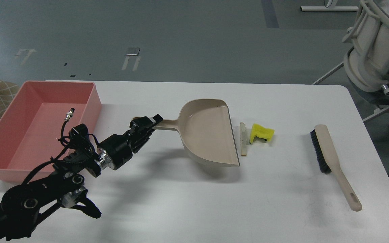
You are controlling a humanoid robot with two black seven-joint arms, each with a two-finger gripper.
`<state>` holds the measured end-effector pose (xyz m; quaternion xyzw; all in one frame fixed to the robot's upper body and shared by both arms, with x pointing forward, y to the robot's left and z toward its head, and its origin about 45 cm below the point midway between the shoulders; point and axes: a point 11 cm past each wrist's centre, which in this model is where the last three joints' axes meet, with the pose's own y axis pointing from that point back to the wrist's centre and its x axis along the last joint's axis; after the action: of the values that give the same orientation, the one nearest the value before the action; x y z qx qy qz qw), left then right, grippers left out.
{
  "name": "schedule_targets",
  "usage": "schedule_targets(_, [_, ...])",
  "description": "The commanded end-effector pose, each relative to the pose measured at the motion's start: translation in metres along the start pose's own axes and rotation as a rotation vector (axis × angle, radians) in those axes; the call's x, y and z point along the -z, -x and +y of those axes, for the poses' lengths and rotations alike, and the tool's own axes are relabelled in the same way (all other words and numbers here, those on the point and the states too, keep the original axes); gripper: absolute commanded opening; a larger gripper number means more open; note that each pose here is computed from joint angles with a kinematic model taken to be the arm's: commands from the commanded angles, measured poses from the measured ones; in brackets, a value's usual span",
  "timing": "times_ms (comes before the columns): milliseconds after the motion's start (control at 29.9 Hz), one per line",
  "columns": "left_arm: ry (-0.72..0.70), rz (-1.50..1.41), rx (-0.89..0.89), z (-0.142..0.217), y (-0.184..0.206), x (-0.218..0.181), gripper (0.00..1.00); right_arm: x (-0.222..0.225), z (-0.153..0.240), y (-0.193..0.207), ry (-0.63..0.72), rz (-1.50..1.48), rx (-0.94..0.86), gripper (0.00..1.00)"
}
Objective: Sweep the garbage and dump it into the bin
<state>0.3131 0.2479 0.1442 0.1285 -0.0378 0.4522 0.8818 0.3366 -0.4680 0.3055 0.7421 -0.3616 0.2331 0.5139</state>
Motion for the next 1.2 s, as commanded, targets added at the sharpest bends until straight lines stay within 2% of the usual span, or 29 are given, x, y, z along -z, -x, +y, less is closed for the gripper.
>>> schedule_targets(0, [-0.001, 0.002, -0.005, 0.0, -0.003, 0.0, 0.04, 0.015, -0.018, 0.026, -0.043, 0.034, 0.059, 0.95])
schedule_targets(33, [-0.002, 0.002, -0.006, 0.0, -0.004, 0.001, 0.04, 0.016, -0.02, 0.03, -0.046, 0.03, 0.068, 0.91])
schedule_targets(67, [-0.002, 0.002, -0.01, -0.001, -0.006, 0.001, 0.04, 0.015, -0.022, 0.039, -0.05, 0.017, 0.086, 0.8])
schedule_targets(100, [-0.004, 0.001, -0.012, 0.0, -0.007, 0.001, 0.04, 0.014, -0.023, 0.048, -0.053, 0.012, 0.099, 0.75])
schedule_targets(468, [-0.043, -0.011, -0.029, 0.006, -0.012, 0.016, 0.04, 0.018, -0.026, 0.068, -0.071, 0.017, 0.126, 0.78])
schedule_targets(668, [-0.05, 0.001, -0.03, 0.006, -0.01, 0.021, 0.04, 0.014, -0.026, 0.097, -0.053, 0.027, 0.213, 0.68])
schedule_targets(1003, [-0.047, 0.008, -0.027, 0.007, -0.006, 0.023, 0.03, 0.022, -0.024, 0.121, -0.08, 0.016, 0.263, 0.72])
schedule_targets(1170, [-0.046, 0.014, -0.028, 0.01, -0.005, 0.026, 0.03, 0.02, -0.023, 0.129, -0.028, 0.028, 0.278, 0.71])
